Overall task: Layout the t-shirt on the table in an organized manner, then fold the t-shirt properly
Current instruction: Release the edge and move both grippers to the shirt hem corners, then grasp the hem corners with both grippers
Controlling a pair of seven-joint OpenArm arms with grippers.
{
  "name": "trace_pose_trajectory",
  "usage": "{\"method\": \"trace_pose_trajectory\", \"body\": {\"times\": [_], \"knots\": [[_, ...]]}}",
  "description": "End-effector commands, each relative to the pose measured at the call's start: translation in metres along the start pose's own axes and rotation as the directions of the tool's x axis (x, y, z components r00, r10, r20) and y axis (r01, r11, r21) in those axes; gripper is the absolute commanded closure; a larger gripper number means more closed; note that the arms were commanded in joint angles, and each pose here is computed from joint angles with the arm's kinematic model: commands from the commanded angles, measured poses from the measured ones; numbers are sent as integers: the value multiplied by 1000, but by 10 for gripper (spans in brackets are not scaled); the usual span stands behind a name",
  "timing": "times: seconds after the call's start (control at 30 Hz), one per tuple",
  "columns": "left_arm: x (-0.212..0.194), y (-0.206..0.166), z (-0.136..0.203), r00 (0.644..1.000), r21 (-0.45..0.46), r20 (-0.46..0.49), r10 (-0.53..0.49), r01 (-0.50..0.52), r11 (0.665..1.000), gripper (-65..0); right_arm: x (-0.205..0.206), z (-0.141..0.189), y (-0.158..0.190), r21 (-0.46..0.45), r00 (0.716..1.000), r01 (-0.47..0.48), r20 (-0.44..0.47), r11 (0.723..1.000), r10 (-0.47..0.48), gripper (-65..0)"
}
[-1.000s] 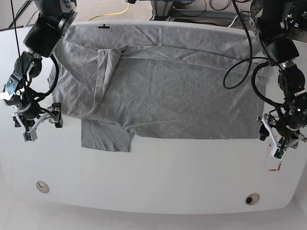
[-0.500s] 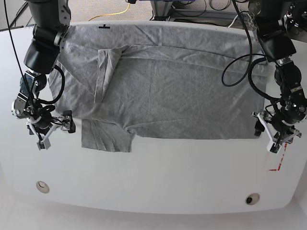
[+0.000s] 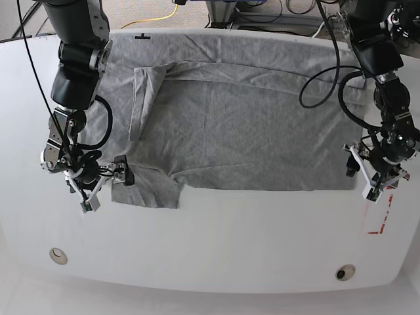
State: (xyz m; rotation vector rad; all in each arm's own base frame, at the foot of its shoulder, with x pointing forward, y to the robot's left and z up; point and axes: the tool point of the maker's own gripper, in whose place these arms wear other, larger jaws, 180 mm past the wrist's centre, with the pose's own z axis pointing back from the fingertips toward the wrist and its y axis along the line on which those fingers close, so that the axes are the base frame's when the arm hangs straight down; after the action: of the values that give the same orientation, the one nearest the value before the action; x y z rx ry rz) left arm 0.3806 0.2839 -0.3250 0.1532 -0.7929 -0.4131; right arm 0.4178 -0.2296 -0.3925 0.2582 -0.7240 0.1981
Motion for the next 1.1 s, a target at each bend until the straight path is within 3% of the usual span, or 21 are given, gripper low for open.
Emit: {"method": "trace_pose_trajectory", "body": {"times": [0.0, 0.27, 0.73, 1.07], "knots": [[21, 13, 7, 998, 29, 64, -6, 4, 1000, -379, 26, 3, -7, 2, 996, 18, 91, 1000, -18, -650], [21, 15, 8, 998, 33, 65, -5, 3, 999, -379, 5, -10, -6, 27, 994, 76, 72, 997, -78, -650], [21, 15, 8, 998, 33, 65, -5, 3, 999, -379, 2, -22, 17, 70, 994, 85, 67, 994, -90, -650], [21, 15, 8, 998, 33, 65, -5, 3, 999, -379, 4, -27, 28, 91, 993, 89, 71, 992, -95, -414]]}}
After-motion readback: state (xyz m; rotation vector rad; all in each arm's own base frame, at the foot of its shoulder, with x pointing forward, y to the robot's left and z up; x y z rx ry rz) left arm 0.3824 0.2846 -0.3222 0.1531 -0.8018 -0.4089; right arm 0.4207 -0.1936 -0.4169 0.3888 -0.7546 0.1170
